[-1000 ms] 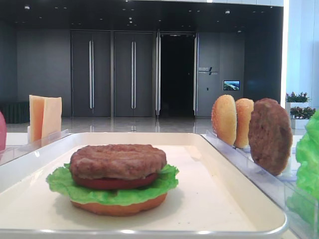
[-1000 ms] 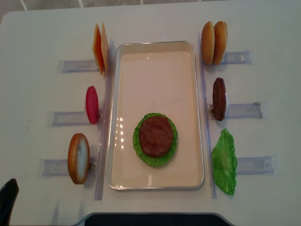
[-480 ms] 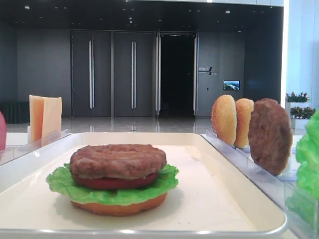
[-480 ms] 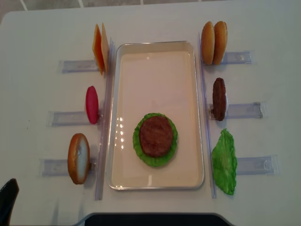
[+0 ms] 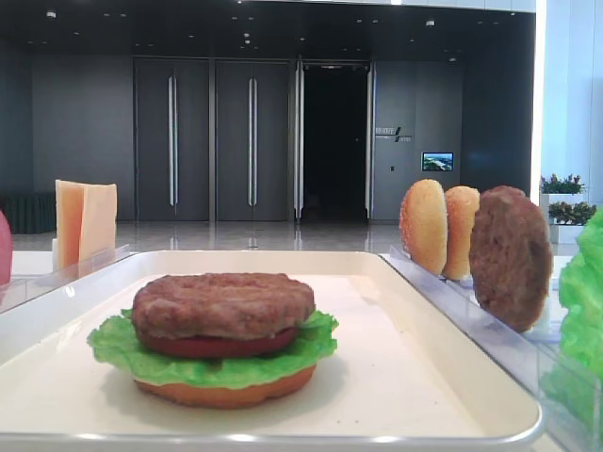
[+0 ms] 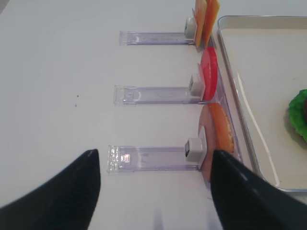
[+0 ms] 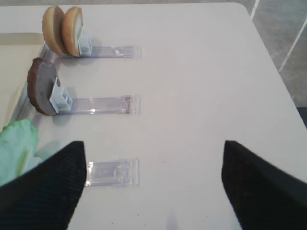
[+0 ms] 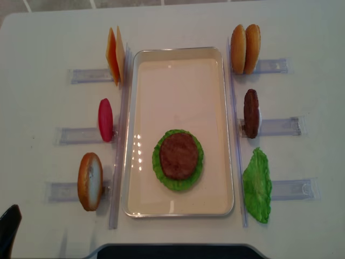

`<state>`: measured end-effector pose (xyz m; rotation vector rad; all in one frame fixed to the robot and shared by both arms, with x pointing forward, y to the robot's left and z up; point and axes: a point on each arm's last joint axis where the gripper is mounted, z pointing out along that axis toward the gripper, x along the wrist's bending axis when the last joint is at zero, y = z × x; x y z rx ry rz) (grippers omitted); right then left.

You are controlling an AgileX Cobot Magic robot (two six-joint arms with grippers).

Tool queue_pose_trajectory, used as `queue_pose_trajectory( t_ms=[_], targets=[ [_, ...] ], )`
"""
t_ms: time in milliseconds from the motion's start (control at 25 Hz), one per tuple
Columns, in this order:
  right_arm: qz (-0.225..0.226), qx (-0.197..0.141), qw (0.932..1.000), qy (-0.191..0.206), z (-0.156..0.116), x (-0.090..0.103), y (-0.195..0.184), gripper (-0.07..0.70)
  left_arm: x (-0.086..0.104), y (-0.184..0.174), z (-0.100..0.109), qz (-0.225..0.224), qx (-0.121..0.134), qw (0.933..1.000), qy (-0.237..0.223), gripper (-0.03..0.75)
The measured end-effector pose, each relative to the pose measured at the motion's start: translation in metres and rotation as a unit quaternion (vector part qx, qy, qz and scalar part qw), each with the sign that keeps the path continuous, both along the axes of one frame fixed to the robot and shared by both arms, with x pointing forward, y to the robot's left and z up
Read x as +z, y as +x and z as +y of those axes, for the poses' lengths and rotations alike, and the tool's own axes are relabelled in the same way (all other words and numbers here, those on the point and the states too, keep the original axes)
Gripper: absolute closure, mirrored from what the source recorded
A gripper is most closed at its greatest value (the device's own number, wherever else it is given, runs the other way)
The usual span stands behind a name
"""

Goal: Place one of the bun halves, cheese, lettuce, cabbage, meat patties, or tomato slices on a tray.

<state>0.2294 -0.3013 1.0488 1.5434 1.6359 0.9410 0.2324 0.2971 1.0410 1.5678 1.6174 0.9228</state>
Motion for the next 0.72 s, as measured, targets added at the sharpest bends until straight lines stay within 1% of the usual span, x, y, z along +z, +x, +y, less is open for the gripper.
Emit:
queue_pose_trajectory(
  t_ms=[120,720],
  targets=[
    [0.008,0.002,1.0000,-0.002,0.0002,-0.0030,0.0005,0.055,0.0000,0.0000,0.0000,0.000,0.000,1.0000,0.000,0.172],
    [0.009,0.003,1.0000,-0.002,0.0004,-0.0030,0.0005,0.055,0.0000,0.0000,0.0000,0.000,0.000,1.0000,0.000,0.190]
  ],
)
